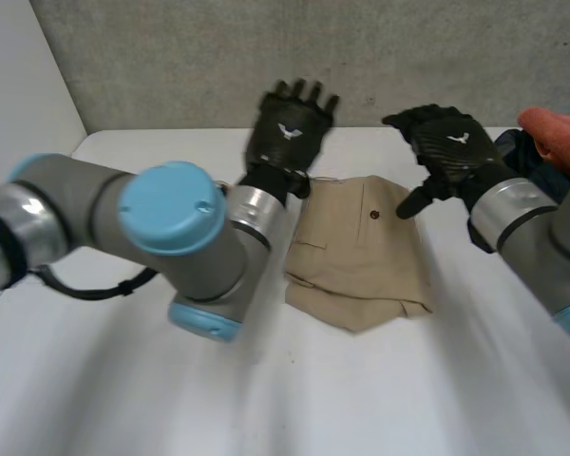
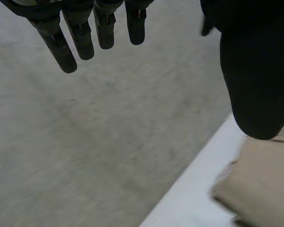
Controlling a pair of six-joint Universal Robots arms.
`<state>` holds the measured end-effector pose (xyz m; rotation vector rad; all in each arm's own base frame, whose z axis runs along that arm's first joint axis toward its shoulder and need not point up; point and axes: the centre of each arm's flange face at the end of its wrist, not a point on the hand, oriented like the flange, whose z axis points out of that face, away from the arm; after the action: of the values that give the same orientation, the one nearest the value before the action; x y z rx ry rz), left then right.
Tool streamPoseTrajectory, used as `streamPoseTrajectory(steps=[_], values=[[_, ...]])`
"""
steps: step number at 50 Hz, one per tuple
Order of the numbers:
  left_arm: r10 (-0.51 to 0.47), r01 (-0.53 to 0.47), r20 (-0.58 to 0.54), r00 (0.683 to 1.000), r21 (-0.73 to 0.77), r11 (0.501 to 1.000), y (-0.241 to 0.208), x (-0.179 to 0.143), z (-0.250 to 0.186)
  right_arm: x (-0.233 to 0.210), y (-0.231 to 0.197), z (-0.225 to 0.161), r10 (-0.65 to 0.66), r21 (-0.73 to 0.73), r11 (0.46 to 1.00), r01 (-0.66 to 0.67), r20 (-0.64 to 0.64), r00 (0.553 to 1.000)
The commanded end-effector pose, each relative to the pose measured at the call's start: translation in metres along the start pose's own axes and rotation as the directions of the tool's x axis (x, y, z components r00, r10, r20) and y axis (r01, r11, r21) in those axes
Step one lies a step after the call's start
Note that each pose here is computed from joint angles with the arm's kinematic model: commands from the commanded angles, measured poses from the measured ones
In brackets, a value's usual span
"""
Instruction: Fold the laundry.
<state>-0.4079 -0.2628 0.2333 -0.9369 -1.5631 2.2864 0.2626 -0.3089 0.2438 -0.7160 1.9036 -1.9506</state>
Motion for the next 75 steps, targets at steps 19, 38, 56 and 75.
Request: streamPoseTrajectory(steps=[19,38,56,75], values=[[-0.060,-0.033,-0.232,0.971,-0.379,0.925,0.093,0.045,0.008,0.013,0.098,0.042,0.000,-0.318,0.947,0.045,0.141,0.990],[-0.076,-0.068,-0.259,0.963,-0.506,0.860,0.112,0.042,-0.003,0.016,0.121,0.053,-0.109,-0.350,0.925,0.145,0.121,0.987],[-0.077,0.024,-0.168,0.983,-0.298,0.954,0.025,0.011,0.016,0.027,0.048,0.041,-0.214,-0.174,0.961,0.214,0.019,0.977],[-0.277,0.228,-0.268,0.923,-0.199,0.953,-0.053,-0.020,-0.053,-0.052,0.098,-0.058,-0.229,-0.145,0.958,0.248,0.131,0.964]])
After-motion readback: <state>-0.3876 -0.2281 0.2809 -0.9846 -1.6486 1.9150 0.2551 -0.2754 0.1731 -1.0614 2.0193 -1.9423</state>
